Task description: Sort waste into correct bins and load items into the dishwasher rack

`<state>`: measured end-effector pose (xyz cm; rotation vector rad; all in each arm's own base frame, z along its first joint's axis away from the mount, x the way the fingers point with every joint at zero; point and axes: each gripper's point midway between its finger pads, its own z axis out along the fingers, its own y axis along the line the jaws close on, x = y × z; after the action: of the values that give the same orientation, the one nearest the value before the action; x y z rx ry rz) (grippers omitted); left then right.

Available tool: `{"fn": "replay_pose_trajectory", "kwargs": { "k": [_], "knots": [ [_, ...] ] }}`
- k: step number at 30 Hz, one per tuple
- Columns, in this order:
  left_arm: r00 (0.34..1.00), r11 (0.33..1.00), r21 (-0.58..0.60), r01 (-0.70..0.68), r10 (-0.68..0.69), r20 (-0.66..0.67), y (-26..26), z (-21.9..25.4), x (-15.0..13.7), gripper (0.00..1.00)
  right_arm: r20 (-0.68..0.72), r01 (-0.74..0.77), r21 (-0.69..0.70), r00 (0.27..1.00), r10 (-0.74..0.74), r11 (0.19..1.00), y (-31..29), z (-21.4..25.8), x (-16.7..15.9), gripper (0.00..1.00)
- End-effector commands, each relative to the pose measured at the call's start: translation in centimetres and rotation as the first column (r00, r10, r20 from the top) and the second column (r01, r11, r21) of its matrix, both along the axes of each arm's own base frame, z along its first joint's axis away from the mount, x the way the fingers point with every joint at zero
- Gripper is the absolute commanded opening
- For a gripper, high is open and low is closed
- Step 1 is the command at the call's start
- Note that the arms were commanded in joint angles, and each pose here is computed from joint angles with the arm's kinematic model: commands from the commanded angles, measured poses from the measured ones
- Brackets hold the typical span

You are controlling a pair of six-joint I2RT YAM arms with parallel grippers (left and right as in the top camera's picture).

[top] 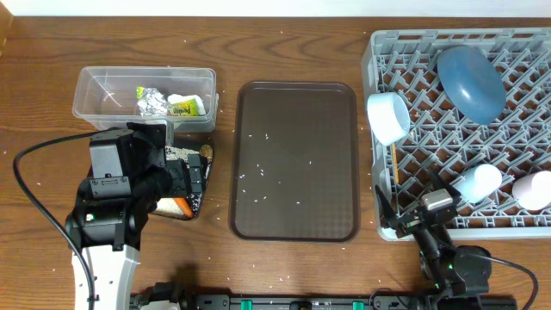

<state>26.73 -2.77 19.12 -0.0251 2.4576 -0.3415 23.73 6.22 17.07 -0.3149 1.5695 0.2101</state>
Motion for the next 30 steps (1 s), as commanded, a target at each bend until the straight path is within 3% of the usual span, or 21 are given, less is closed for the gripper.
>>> {"fn": "replay_pose_trajectory", "kwargs": {
  "k": [1, 30],
  "knots": [
    [1.000, 1.000, 0.003, 0.020, -0.020, 0.022, -0.23, 0.75, 0.23, 0.98, 0.008, -0.003, 0.024, 1.000, 0.003, 1.000, -0.01, 0.17, -0.02, 0.99],
    [0.999, 1.000, 0.004, 0.020, -0.020, 0.034, -0.29, 0.76, -0.25, 0.98, -0.032, -0.002, 0.022, 0.999, 0.003, 1.000, -0.01, -0.80, -0.05, 0.99]
  ]
}}
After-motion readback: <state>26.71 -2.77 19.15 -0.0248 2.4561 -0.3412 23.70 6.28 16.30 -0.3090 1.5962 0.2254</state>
